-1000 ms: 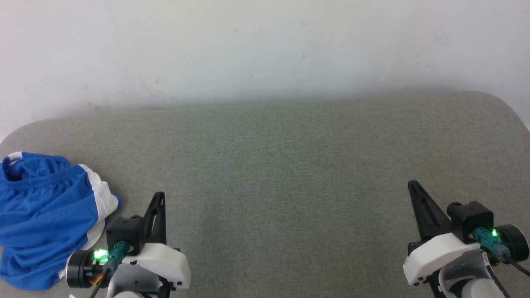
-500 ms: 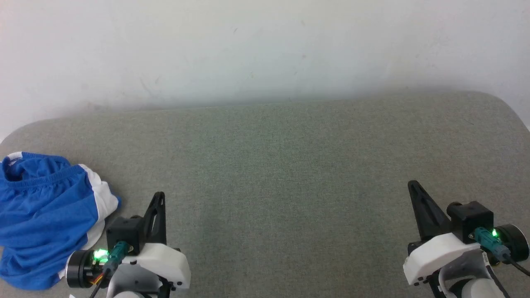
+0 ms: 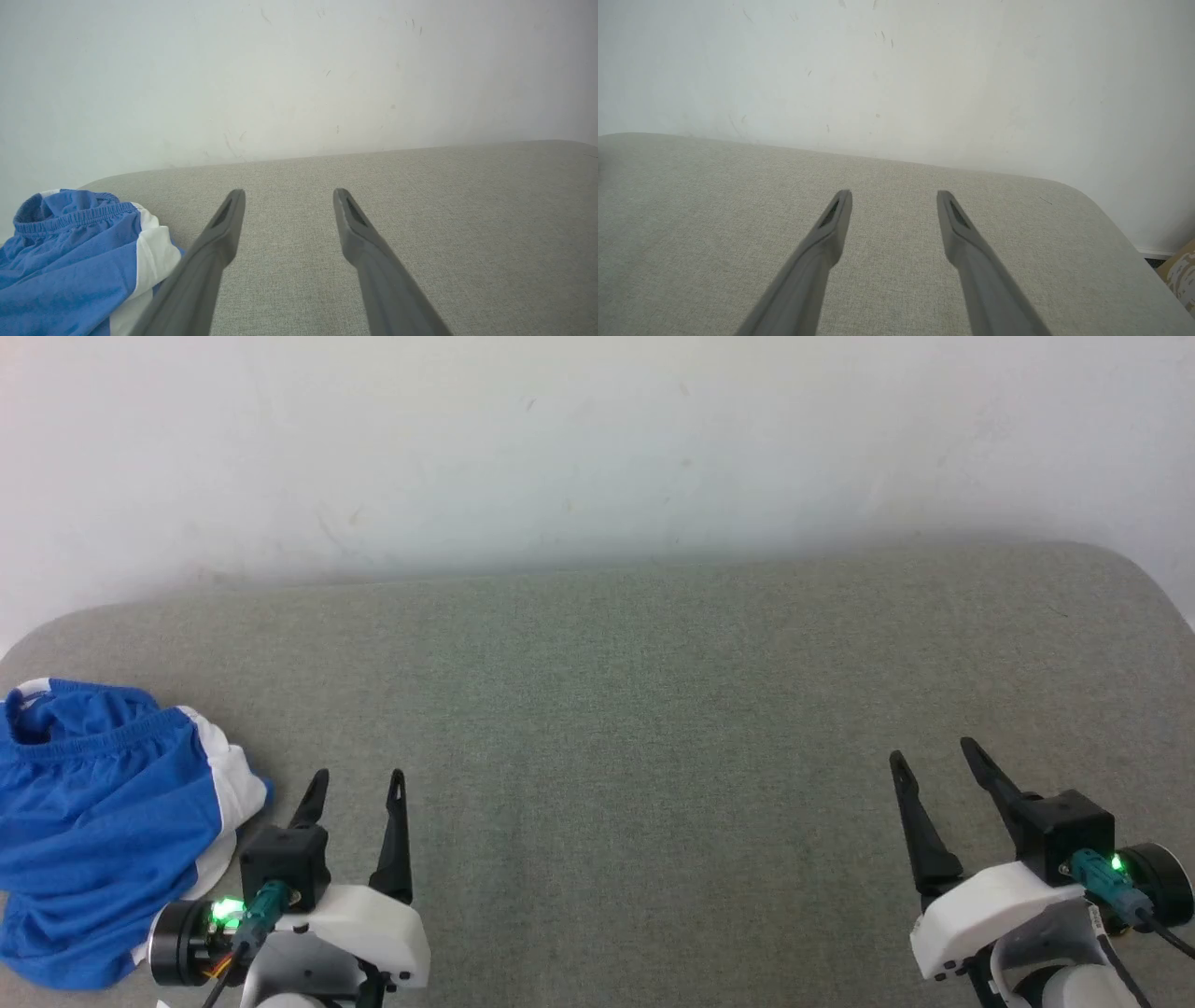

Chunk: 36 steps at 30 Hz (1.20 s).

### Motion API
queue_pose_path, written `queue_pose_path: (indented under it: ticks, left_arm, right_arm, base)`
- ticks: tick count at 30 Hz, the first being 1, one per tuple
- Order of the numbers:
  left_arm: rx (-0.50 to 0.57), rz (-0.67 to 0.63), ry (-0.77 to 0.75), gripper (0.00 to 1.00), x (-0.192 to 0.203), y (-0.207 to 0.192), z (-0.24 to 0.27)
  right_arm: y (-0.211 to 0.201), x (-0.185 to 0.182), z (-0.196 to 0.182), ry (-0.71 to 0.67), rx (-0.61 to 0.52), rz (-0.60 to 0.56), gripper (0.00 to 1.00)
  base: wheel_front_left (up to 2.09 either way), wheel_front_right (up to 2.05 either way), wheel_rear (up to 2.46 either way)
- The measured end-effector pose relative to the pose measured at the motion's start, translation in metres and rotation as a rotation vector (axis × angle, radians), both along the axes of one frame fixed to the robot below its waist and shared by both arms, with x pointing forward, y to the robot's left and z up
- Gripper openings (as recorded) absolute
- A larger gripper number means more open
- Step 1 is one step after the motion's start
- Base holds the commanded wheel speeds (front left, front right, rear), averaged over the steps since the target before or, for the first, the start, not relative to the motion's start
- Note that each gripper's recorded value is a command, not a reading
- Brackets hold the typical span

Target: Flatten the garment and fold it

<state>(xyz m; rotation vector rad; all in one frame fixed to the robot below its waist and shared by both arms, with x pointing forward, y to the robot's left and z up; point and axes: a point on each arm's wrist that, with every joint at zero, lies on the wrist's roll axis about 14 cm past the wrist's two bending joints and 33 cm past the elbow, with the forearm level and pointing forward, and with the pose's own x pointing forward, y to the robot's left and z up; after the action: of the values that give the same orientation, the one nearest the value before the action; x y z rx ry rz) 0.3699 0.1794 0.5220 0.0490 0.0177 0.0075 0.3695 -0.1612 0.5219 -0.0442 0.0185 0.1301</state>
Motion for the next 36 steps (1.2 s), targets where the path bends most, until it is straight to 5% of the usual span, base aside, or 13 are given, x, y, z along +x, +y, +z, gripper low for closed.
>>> queue_pose_path:
  ticks: [36]
  left_arm:
    - [-0.038, 0.053, -0.076, 1.0, -0.01, 0.018, 0.011]
  right_arm:
    - [-0.011, 0.008, 0.002, -0.045, 0.033, -0.03, 1.0]
  base:
    - [0.0, 0.0, 0.0]
